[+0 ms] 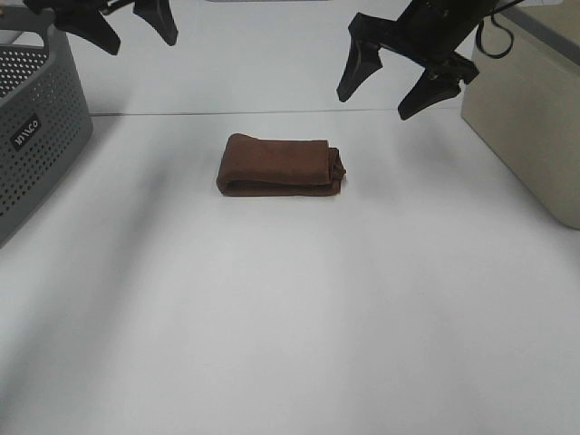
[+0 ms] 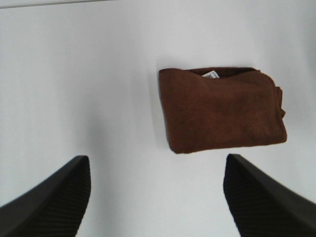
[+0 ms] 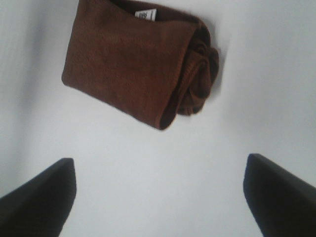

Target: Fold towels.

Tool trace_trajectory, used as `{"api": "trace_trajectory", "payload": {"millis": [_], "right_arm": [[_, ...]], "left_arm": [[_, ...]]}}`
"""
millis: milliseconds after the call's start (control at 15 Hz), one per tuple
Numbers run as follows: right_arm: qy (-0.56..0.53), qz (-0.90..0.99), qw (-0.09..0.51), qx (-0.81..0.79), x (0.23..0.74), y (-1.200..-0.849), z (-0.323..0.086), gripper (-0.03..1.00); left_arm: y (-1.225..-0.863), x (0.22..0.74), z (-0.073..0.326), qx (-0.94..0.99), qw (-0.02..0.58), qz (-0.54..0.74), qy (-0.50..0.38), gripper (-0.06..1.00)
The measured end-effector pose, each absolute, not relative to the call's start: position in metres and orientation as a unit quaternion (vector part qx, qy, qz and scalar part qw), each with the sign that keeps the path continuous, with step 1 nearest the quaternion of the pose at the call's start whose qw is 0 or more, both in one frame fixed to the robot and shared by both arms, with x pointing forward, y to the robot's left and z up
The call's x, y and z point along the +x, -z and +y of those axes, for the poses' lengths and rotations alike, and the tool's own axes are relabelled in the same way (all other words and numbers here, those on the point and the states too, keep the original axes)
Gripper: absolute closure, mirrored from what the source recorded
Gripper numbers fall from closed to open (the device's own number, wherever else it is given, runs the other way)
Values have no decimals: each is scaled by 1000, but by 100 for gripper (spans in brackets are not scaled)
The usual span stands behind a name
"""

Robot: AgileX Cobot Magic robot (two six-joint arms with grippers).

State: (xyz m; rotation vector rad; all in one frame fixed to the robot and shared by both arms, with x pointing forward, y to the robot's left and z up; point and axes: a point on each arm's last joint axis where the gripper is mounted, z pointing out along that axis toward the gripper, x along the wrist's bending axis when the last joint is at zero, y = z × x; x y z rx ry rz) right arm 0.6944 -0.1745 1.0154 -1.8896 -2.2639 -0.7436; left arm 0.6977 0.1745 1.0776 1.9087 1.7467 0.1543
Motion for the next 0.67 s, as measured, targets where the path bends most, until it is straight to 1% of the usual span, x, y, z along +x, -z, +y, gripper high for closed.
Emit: {"api": "trace_trajectory", "payload": {"millis": [133, 333, 467, 600, 667], "right_arm": [[218, -761, 31, -610, 681, -1039, -182, 11], [221, -762, -29, -608, 667, -1079, -193, 11], [239, -758, -62, -604, 652, -1111, -198, 11], [257, -753, -80, -600, 622, -1141, -204, 11], [256, -753, -80, -601, 606, -1147, -208, 11]], "left_arm": [[-1105, 680, 185, 721, 247, 642, -87, 23], [-1147, 653, 202, 722, 236, 631, -158, 23], [-1158, 627, 212, 724, 220, 630, -174, 23], [-1158, 586, 223, 729, 200, 634, -163, 23], [-1156, 564, 228, 731, 190, 636, -157, 23]]}}
